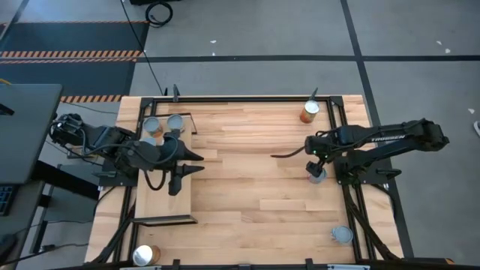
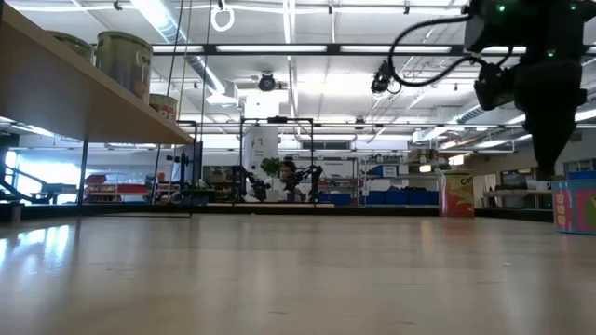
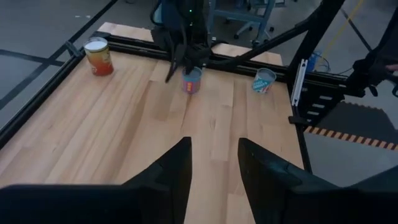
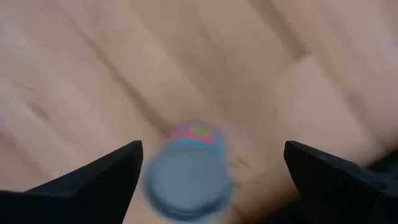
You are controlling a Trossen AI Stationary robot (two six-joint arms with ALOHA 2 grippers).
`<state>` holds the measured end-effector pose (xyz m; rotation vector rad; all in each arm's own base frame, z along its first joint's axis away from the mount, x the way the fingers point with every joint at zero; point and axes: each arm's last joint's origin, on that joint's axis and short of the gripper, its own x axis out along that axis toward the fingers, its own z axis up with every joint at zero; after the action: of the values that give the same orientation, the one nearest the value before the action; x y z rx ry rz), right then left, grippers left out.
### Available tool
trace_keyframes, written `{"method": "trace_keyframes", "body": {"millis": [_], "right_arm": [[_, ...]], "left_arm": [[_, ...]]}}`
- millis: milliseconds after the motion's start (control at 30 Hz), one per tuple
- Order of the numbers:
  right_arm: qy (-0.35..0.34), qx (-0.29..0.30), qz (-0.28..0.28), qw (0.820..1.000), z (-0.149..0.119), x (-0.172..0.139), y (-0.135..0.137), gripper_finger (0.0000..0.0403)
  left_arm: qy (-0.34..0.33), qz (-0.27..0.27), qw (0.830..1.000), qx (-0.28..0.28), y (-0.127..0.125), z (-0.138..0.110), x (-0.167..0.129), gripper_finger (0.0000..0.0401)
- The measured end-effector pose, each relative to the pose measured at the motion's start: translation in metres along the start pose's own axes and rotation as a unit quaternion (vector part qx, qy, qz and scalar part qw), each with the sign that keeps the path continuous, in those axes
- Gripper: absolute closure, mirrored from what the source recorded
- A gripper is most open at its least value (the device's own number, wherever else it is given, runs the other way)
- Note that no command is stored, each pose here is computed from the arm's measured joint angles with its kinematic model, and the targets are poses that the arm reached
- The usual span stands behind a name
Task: Pick and place cans onto a shelf
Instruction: Put the canned peas on the shelf
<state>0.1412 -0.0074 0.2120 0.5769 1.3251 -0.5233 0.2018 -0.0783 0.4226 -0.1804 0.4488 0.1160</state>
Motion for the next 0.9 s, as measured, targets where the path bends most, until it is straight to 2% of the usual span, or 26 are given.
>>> {"method": "trace_keyframes", "body": {"millis": [267, 600, 700, 900], "right_arm": [[0.089, 0.084, -0.025, 0.992, 0.007, 0.025, 0.01, 0.0006], [0.198, 0.124, -0.037, 0.972, 0.006, 0.051, 0.025, 0.001], [0.201, 0.127, -0.048, 0.97, 0.006, 0.059, 0.031, 0.0031], [0.176, 0.119, -0.021, 0.977, 0.027, 0.06, 0.06, 0.0115]], "left_arm": [[-0.005, 0.007, 1.0, -0.001, 0.0, 0.001, 0.0, 0.0229], [-0.006, 0.012, 1.0, -0.001, 0.001, 0.0, 0.0, 0.0196], [-0.005, 0.012, 1.0, 0.004, 0.001, 0.0, 0.0, 0.0196], [-0.005, 0.012, 1.0, 0.016, 0.001, 0.0, 0.0, 0.0195]]}}
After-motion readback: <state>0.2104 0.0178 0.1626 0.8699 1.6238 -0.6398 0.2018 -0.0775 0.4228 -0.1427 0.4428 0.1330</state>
